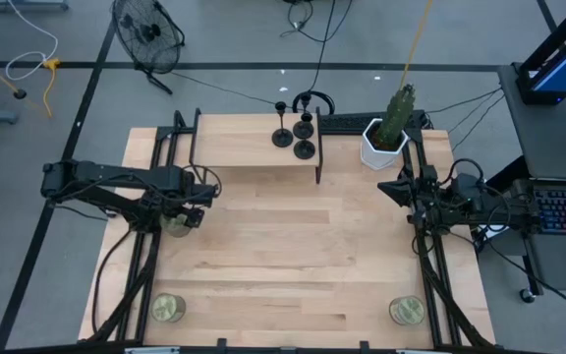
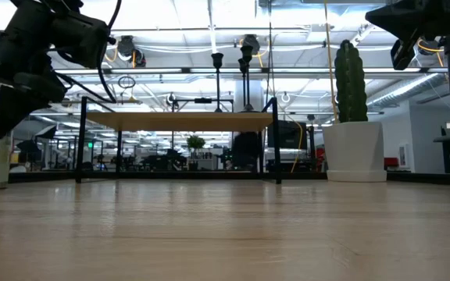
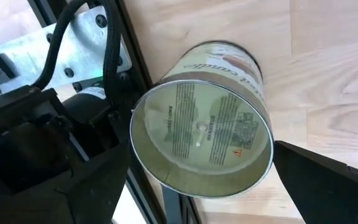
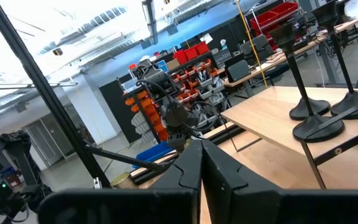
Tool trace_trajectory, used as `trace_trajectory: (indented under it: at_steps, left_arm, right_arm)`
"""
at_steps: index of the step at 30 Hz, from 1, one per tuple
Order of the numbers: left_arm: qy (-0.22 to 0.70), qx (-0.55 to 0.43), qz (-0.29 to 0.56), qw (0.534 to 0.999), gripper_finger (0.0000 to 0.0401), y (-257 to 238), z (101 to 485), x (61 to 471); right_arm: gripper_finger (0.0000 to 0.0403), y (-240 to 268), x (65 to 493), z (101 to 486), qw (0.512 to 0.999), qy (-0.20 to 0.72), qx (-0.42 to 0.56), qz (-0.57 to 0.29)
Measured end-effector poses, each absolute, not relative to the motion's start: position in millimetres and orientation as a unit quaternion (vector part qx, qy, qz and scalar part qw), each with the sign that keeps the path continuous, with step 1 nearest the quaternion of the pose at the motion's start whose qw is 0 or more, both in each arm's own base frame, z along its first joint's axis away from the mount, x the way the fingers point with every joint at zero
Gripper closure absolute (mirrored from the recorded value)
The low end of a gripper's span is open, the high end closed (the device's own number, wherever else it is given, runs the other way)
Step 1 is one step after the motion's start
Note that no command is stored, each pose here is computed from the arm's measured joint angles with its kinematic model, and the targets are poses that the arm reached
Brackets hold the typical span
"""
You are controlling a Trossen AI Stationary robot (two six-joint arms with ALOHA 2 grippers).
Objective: Pick & Place candle stick holders
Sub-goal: Put the top silver scented candle can on the shelf
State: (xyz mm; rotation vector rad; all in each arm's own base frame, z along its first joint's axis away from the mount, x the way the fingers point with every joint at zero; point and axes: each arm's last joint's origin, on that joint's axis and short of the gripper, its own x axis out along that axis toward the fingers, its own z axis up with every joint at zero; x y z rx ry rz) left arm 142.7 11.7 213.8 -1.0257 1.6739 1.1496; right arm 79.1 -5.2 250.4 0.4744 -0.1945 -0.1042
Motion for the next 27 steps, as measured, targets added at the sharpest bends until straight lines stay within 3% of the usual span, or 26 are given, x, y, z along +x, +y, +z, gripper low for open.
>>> trace_trajectory:
  at_steps: [9, 17, 22, 27]
  left_arm:
    - [0.642, -0.419, 0.486, 0.421, 0.0002, 16, 213, 144]
    - [0.598, -0.466, 0.462, 0.461, 0.0002, 20, 209, 159]
    - [0.581, -0.488, 0.462, 0.46, 0.0002, 17, 209, 163]
    - [0.55, -0.508, 0.438, 0.497, 0.0002, 13, 208, 174]
  right_arm:
    - [0.0403, -5, 79, 250, 0.966, -0.096, 0.235, -0.051]
    - [0.0403, -5, 79, 250, 0.966, -0.096, 0.235, -0.051]
    - [0.0403, -5, 79, 250, 0.966, -0.096, 0.235, -0.052]
    - [0.0403, -5, 79, 250, 0.966, -0.096, 0.234, -0.052]
